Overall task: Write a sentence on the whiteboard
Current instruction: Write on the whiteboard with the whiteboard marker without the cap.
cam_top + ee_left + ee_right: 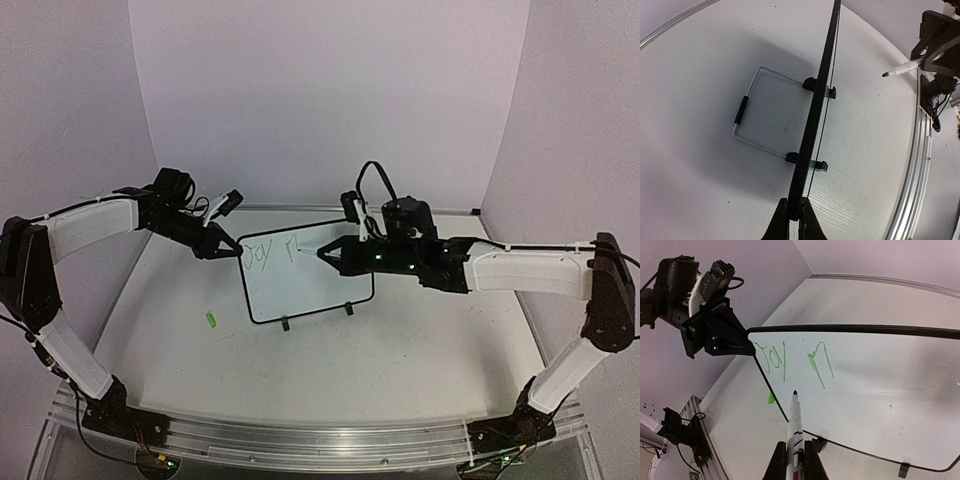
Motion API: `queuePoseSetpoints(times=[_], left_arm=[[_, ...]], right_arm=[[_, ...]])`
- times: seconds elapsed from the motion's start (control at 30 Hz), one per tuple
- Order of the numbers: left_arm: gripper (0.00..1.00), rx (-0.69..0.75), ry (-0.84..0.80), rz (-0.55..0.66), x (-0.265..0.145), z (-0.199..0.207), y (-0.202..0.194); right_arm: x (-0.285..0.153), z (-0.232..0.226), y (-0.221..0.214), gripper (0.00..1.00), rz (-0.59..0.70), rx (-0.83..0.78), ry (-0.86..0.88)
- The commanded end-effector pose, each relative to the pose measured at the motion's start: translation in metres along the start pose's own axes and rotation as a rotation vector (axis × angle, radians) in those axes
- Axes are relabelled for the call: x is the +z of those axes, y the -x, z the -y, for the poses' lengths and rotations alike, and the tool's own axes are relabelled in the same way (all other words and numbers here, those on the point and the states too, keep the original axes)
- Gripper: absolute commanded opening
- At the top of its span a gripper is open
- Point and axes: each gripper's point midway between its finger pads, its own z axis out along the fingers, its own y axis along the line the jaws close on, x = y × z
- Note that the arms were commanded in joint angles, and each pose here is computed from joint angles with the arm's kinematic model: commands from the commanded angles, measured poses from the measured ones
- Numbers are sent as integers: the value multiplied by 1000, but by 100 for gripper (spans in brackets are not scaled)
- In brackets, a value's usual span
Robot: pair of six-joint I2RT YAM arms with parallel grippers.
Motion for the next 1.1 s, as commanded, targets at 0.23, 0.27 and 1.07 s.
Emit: queuePoseSetpoints(times=[0.23, 0.27, 1.07], left_arm=[[0, 64, 120, -31, -5, -17, -2], [0, 64, 120, -33, -4, -17, -3], [0, 62, 121, -52, 0, -17, -7]], right_arm=[[-40, 11, 28, 0, 18, -17, 33], [-41, 14, 28, 0, 17, -16, 33], [-13, 40, 50, 0, 111, 71, 43]])
